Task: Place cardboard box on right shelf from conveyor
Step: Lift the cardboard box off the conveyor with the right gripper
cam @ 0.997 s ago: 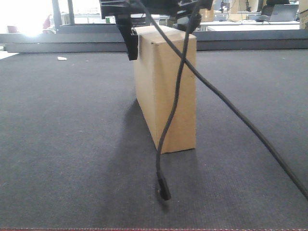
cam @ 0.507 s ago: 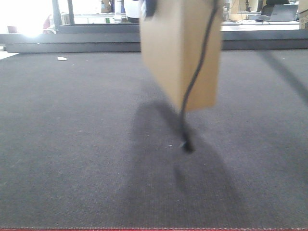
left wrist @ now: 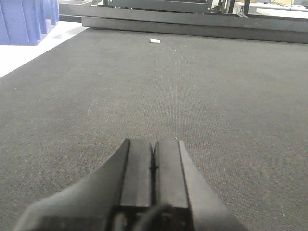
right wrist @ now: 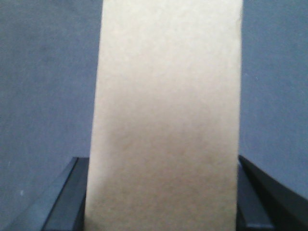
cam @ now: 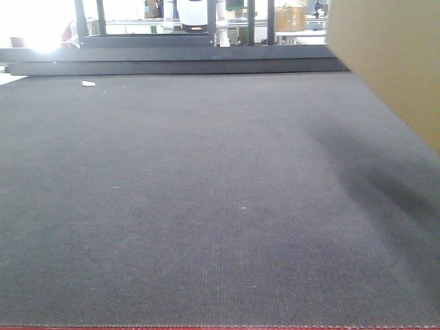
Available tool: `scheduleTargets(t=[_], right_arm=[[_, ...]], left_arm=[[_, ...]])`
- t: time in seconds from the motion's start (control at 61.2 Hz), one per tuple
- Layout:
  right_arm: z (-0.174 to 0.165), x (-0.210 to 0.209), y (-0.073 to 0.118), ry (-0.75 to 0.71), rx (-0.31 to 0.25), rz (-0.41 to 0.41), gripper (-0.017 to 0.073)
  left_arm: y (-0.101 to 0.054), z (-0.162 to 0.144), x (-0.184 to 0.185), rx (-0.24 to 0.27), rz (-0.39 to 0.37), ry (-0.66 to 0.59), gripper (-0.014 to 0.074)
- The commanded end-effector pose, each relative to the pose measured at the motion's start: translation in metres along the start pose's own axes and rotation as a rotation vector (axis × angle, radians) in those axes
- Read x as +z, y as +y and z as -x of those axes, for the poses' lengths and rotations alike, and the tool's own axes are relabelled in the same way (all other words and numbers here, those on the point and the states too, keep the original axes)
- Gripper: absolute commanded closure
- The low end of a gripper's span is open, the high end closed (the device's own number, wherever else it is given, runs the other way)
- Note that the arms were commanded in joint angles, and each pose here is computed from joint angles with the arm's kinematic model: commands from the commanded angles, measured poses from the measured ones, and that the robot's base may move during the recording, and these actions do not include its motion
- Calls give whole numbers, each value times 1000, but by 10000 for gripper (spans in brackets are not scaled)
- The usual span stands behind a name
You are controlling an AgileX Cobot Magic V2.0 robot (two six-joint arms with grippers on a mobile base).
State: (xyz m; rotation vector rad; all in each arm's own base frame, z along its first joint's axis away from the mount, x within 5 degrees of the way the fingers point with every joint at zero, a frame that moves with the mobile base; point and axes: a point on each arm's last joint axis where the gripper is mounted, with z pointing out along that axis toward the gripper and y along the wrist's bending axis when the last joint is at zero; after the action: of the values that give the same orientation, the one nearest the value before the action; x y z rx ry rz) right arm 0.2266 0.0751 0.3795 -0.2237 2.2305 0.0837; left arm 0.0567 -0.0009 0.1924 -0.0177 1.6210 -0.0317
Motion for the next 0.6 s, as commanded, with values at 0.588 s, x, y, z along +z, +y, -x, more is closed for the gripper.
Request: scheduleTargets(t=[0.588], right_arm=[[-130, -146, -34, -694, -18, 62, 282]], left_arm=[[0, 5, -1, -6, -2, -90, 710]])
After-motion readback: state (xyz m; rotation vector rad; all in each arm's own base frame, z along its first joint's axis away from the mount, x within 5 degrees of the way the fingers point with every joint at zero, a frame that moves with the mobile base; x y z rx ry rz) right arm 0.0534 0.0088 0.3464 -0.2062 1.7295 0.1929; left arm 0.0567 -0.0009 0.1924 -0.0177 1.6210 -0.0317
